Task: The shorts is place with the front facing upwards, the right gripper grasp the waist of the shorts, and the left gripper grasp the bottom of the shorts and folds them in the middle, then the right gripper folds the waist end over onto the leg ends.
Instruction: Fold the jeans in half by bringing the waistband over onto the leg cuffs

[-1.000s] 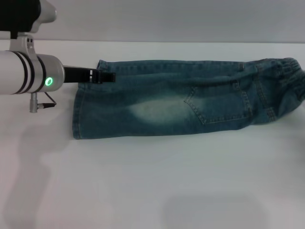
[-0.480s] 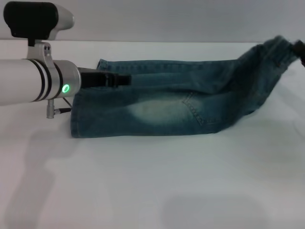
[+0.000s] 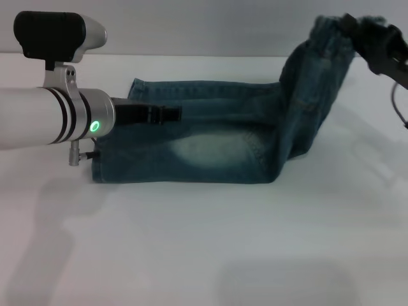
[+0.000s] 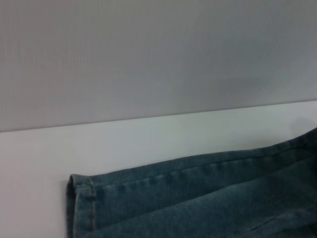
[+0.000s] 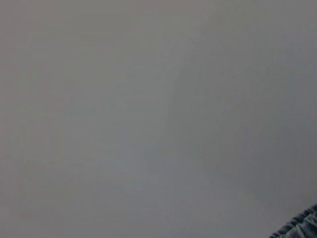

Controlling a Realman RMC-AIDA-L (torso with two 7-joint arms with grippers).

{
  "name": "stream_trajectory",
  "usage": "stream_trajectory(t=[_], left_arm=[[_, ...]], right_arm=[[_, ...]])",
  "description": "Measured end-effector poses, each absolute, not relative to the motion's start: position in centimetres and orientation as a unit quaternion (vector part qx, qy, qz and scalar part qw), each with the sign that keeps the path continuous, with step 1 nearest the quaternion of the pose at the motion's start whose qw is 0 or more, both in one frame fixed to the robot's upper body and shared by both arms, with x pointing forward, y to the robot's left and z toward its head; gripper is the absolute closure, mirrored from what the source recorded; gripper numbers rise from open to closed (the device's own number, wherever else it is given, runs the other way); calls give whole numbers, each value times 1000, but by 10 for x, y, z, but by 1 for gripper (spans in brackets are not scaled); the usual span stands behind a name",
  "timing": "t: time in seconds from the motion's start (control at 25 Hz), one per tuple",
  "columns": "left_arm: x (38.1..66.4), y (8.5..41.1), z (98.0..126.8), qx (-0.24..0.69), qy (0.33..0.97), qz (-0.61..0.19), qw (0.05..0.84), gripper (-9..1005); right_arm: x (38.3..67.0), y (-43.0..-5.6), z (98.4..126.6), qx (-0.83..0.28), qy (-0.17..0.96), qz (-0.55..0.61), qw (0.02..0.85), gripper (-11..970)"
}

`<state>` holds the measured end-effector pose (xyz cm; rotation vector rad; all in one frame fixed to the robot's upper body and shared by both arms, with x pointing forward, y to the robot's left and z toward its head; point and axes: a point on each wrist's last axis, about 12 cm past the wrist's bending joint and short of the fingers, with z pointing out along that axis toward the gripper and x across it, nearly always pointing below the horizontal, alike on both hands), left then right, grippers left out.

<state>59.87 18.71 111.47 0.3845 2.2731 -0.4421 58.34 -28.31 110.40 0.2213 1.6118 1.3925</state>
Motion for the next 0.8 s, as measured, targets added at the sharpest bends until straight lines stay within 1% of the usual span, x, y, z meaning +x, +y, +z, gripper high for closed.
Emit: stream_trajectory(t=[0.36,0.8], left_arm=[[594,183,1107,152,895,-180,380,167],[594,182,1103,151,895,-180,378,167]], right_arm=[[609,-244,1129,31,661,597,454,916],[628,-205,1149,-24,671,605,428,914]])
